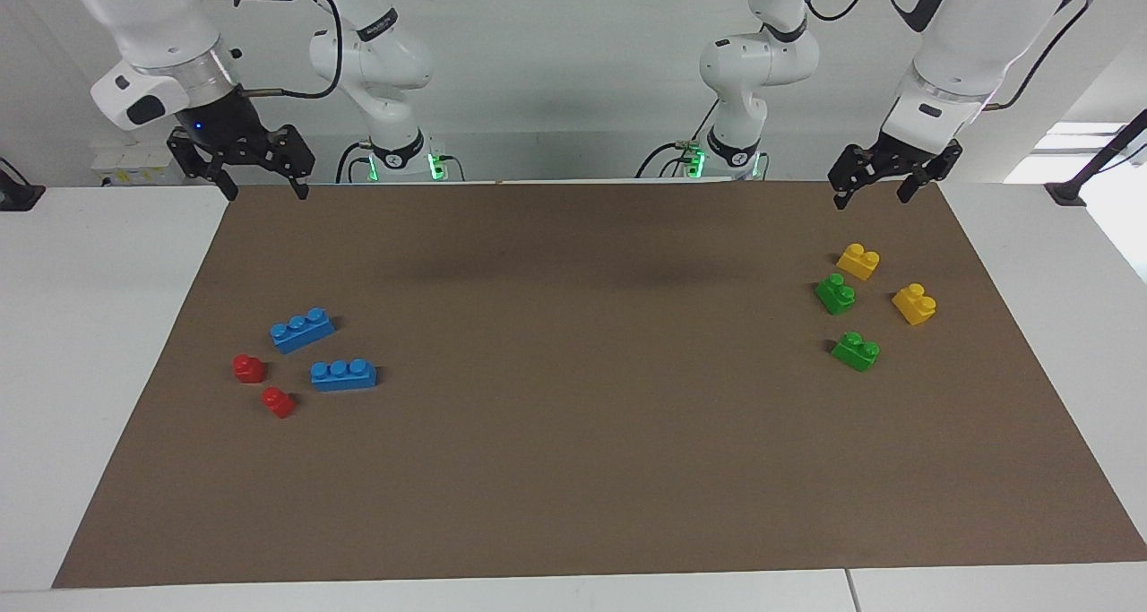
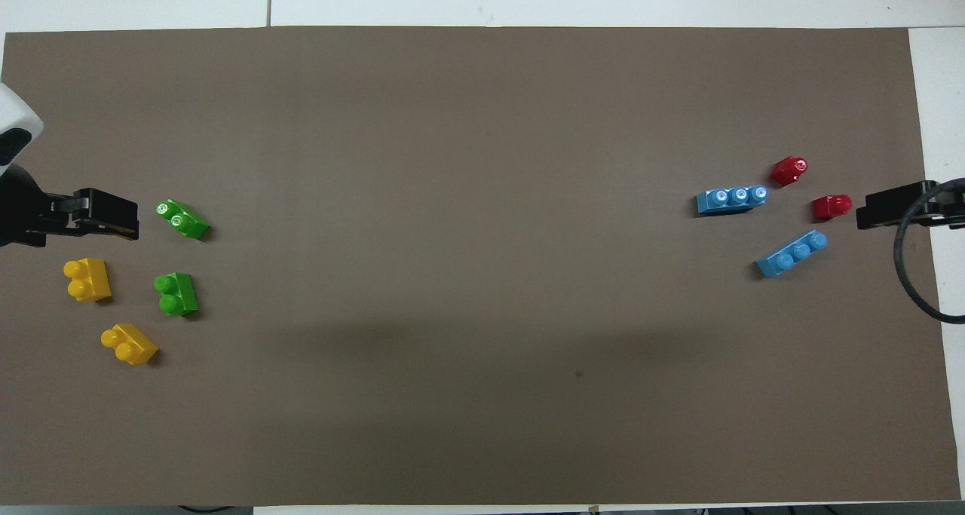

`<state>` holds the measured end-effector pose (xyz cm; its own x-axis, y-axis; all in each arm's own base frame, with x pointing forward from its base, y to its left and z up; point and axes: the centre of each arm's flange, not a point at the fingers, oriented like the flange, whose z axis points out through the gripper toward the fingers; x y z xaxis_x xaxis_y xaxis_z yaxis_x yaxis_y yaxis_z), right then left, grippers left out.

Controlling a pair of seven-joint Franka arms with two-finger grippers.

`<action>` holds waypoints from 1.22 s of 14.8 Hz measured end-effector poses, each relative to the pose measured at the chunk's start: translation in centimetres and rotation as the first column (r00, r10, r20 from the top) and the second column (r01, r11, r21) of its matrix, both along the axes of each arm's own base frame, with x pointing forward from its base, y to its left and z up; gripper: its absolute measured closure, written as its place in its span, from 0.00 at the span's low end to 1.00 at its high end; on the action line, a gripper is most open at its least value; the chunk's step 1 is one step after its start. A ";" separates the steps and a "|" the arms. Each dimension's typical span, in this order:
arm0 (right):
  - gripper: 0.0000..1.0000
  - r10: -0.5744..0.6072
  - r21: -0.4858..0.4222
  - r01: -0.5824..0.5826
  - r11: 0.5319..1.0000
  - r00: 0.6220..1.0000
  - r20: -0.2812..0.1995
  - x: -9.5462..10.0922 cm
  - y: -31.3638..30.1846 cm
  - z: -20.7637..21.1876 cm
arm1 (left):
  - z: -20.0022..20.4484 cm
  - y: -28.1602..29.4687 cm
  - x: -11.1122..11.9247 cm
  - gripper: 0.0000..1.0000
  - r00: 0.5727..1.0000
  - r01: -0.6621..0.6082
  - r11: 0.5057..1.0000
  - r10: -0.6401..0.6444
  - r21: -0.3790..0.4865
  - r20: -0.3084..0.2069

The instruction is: Remove green block with left arm and hold with right

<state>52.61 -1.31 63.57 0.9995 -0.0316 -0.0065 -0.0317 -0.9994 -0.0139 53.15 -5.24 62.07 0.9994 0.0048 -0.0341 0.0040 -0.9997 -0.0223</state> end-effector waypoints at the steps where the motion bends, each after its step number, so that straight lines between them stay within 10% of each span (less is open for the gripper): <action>1: 0.00 -0.001 0.000 0.001 1.000 1.000 -0.001 0.0 0.0 0.0 | 0.0 0.0 0.0 0.00 1.000 -0.001 1.000 0.001 -0.005 0.004; 18: 0.00 -0.012 0.000 0.012 1.000 1.000 -0.007 -0.1 -0.5 -0.3 | 0.0 0.0 0.2 0.00 1.000 -0.004 1.000 0.004 -0.023 0.014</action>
